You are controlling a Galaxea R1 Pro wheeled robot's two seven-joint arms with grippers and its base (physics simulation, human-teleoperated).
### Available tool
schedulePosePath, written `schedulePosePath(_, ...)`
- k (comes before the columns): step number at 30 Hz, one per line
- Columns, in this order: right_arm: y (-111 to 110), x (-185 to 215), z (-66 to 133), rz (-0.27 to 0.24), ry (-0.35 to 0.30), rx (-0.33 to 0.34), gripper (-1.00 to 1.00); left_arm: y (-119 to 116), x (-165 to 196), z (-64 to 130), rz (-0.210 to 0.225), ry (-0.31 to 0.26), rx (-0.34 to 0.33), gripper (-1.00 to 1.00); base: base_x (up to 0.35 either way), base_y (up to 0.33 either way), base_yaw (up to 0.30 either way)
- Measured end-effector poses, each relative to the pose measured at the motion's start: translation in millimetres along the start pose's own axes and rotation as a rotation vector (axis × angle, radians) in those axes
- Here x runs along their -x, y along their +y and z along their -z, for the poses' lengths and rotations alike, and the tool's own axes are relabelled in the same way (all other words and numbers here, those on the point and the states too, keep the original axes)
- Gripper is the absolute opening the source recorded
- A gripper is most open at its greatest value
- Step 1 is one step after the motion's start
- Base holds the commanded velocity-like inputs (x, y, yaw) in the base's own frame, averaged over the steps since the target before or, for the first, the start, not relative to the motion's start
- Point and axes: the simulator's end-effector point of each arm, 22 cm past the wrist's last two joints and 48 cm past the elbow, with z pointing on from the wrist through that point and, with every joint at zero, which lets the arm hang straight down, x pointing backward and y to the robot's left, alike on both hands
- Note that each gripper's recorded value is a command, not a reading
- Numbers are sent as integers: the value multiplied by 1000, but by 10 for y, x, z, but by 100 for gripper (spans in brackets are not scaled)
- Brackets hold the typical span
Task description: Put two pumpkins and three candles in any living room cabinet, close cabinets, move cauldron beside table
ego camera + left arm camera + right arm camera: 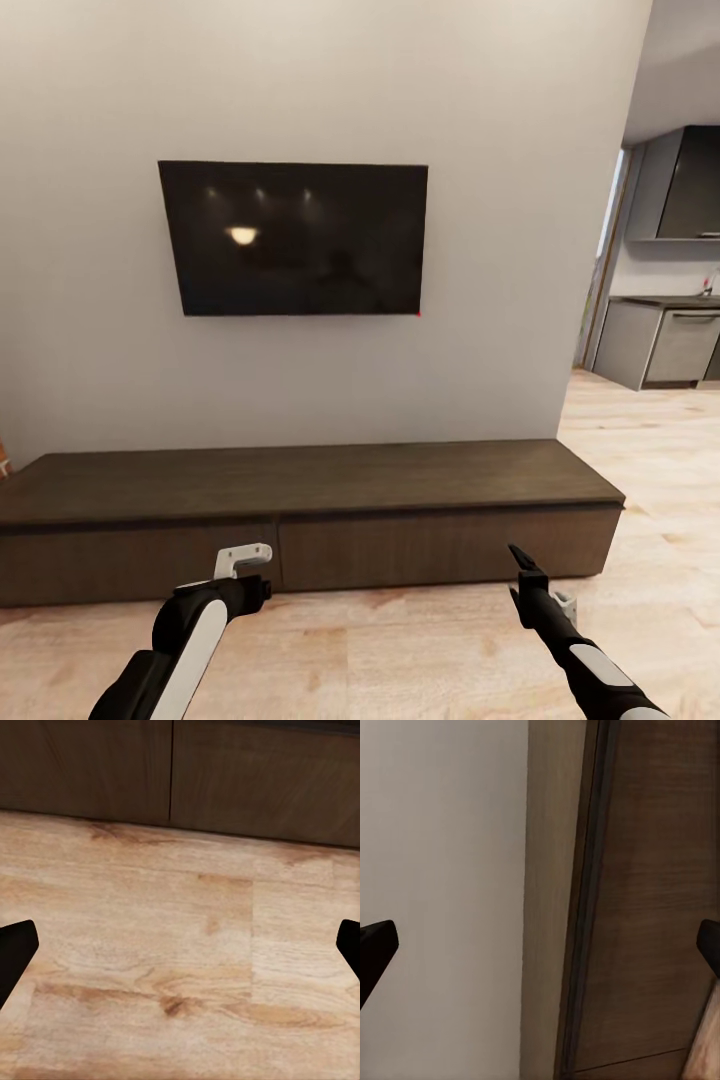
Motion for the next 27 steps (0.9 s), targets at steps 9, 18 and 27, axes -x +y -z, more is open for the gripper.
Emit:
schedulePosePath(9,-197,-27,-9,-1,1,0,100,12,-162,-110,0,-1,-1,100,0,0,0)
schedulePosePath(18,-397,-42,-13,-1,1,1,100,26,-327,-220,0,-2,-1,100,0,0,0)
schedulePosePath(27,-600,-54,-15,-1,1,1,100,43,-498,-330,0,-2,-1,100,0,0,0)
